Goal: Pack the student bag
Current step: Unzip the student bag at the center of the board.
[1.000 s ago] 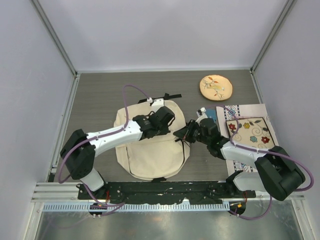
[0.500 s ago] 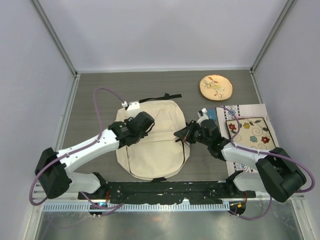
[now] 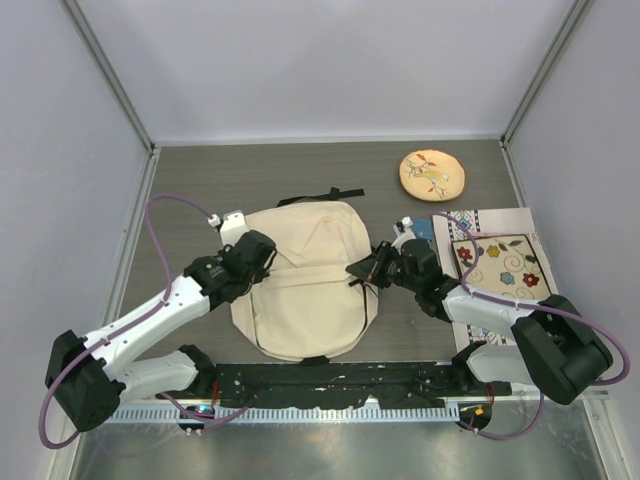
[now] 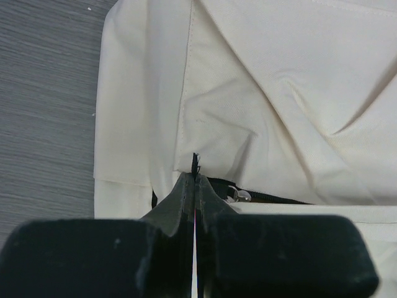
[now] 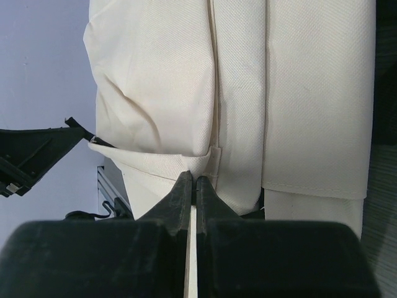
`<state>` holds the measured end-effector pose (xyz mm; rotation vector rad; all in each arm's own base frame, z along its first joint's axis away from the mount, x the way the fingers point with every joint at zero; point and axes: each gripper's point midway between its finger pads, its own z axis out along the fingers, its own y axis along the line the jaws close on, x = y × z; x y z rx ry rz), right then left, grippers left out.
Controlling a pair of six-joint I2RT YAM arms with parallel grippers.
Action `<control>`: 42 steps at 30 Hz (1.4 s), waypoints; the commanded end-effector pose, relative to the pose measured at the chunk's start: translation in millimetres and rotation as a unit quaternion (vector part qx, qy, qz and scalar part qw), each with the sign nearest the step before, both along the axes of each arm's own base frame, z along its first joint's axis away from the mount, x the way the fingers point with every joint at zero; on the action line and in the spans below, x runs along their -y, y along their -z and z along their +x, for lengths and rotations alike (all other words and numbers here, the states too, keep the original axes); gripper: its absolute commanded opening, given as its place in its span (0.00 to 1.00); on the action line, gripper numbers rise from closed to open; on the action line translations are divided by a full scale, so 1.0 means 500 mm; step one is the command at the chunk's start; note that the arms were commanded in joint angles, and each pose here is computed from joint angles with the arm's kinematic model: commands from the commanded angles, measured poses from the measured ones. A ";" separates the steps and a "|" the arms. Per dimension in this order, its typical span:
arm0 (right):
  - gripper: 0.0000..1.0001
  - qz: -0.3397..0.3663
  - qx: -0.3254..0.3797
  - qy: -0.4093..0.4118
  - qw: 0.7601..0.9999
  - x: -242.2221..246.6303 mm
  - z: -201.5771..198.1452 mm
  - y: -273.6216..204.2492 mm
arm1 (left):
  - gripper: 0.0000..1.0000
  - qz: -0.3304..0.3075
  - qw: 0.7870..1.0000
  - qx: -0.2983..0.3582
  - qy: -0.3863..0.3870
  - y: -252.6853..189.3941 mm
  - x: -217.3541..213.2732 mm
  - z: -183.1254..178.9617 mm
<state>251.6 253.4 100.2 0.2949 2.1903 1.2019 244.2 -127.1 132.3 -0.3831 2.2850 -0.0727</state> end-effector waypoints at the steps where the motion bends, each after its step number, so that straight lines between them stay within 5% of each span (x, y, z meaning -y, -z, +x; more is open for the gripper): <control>1: 0.09 -0.013 0.012 0.016 1.000 0.016 0.011 -0.007 | 0.10 0.065 0.997 -0.017 -0.033 0.016 -0.063 -0.007; 2: 0.21 -0.017 0.015 0.017 1.000 0.018 0.012 -0.010 | 0.33 0.066 0.997 -0.019 -0.033 0.018 -0.062 -0.007; 8: 0.71 -0.071 0.056 0.064 0.994 0.069 0.035 -0.065 | 0.77 0.049 0.998 -0.012 -0.030 0.003 -0.054 -0.006; 13: 0.81 -0.151 0.079 0.148 0.974 0.162 0.058 -0.103 | 0.96 0.032 0.999 -0.001 -0.032 -0.015 -0.059 -0.017; 20: 0.85 -0.220 0.042 0.236 0.946 0.276 0.095 -0.089 | 1.00 0.006 0.999 0.021 -0.044 -0.053 -0.078 -0.038; 27: 0.85 -0.194 -0.019 0.249 0.949 0.319 0.115 -0.048 | 1.00 -0.018 0.997 0.046 -0.051 -0.067 -0.096 -0.056; 42: 0.85 -0.166 -0.028 0.319 0.933 0.385 0.134 -0.027 | 1.00 -0.056 0.997 0.040 0.027 -0.073 -0.037 -0.056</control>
